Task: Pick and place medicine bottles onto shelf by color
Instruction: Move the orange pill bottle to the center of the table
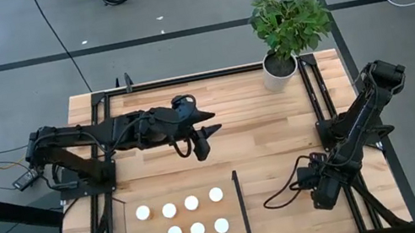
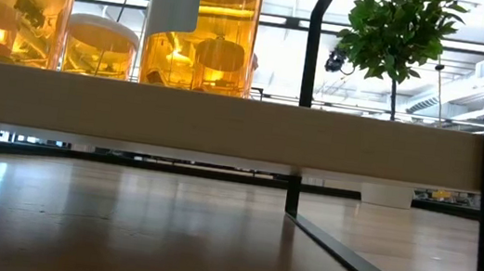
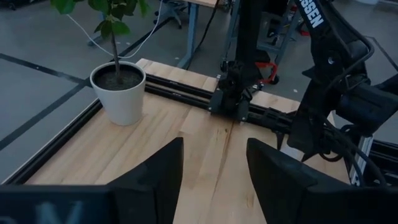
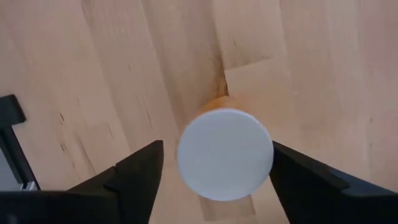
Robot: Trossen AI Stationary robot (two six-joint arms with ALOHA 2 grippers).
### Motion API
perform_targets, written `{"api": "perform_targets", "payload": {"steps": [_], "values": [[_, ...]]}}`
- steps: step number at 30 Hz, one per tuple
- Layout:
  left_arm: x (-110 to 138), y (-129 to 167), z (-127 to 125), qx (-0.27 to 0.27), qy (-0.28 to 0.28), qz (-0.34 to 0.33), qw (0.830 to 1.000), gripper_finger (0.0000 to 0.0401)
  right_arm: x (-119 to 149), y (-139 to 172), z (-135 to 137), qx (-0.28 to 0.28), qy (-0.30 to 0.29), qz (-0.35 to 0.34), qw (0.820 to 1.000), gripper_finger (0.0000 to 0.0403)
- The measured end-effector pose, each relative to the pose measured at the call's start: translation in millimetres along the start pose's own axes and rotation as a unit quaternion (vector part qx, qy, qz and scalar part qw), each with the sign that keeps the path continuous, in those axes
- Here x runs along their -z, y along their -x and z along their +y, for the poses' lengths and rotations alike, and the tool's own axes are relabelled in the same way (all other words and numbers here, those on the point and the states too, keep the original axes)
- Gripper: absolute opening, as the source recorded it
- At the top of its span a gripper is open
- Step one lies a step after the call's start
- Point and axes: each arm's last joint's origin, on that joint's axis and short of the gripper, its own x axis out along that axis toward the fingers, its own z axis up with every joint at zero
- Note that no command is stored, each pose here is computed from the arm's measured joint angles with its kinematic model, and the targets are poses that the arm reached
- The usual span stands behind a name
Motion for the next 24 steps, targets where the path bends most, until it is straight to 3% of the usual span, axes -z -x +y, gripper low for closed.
{"api": "perform_targets", "payload": {"steps": [10, 15, 24], "values": [[2, 0, 1, -0.004, -0.005, 0.012, 1.000, 0.0176, -4, 0, -1, 0.004, -0.015, -0.010, 1.000, 0.0226], [7, 0, 2, -0.011, -0.004, 0.036, 0.999, 0.0172, -11, 0, -5, 0.008, -0.032, -0.010, 0.999, 0.0228], [3, 13, 6, -0.010, -0.002, 0.032, 0.999, 0.0168, -44, 31, -19, 0.082, -0.036, -0.020, 0.996, 0.0229]]}}
